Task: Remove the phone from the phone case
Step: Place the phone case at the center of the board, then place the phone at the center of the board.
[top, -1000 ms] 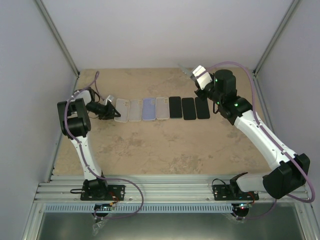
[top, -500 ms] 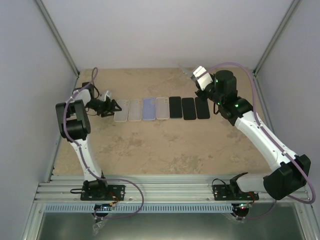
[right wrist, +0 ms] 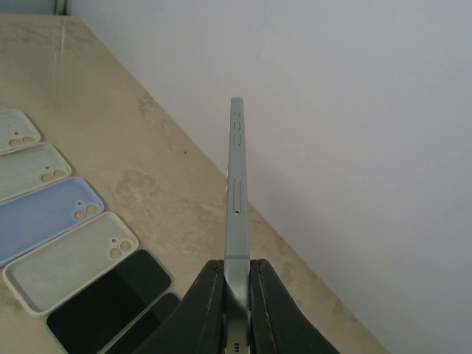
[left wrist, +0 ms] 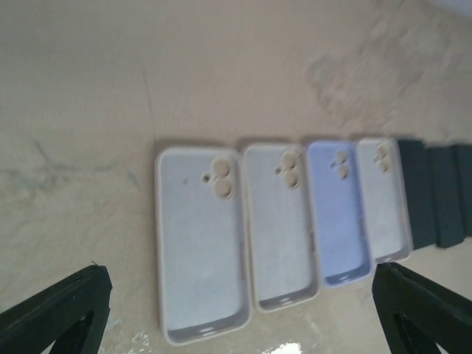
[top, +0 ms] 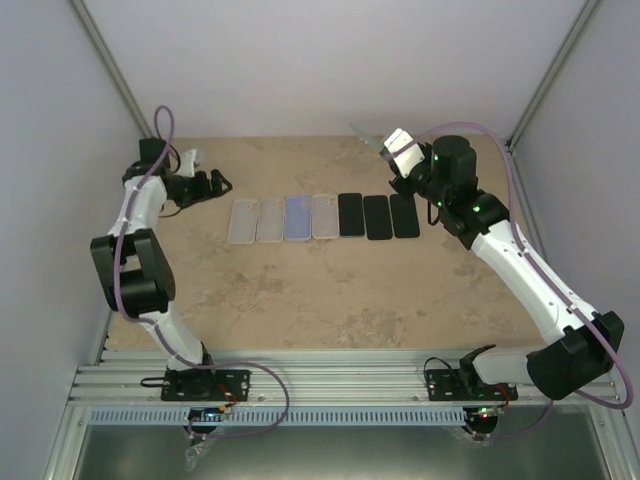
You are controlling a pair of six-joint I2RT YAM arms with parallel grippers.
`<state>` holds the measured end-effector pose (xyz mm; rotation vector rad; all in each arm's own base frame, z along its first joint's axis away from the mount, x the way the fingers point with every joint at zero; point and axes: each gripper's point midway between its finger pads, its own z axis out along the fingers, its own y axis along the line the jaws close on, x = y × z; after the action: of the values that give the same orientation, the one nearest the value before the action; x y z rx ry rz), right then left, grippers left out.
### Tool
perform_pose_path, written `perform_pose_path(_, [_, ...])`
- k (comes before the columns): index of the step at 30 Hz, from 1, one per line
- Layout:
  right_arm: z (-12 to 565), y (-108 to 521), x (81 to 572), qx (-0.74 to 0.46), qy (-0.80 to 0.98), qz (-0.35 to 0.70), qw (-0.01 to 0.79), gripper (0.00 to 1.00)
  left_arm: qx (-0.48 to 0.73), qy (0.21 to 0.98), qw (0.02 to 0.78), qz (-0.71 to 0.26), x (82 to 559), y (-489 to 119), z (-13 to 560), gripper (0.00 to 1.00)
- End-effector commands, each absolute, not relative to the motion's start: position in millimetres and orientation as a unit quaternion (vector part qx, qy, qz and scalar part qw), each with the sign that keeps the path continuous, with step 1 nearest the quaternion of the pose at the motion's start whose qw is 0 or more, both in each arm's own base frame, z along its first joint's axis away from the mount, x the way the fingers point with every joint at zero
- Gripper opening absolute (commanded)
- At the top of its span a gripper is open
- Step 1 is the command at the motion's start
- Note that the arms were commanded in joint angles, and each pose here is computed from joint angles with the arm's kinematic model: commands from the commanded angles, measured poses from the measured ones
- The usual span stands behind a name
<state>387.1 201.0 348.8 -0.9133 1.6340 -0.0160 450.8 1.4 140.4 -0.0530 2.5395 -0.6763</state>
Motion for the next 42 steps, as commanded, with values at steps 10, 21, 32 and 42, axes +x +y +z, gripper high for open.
perform_pose_path(10, [424.2,218.0,392.6,-0.474,0.575,-0.117,0.657,0.0,-0.003,0.821,0.443,-0.36,440.0,-47.5,352.3,0.99])
perform_pose_path(21, [488.3,254.1,357.6,-0.483,0.439,-0.255,0.713,0.01,0.009,0.683,0.488,-0.544,386.2,-97.5,467.3,1.0])
perform_pose_path(32, [511.0,288.0,307.1,-0.456,0.329,-0.352,0.748,0.01,0.026,0.633,0.441,-0.635,346.2,-158.8,480.8,0.98])
perform_pose_path(42, [499.1,313.9,282.1,-0.47,0.273,-0.392,0.742,0.01,0.033,0.621,0.416,-0.663,334.3,-177.4,473.5,0.83])
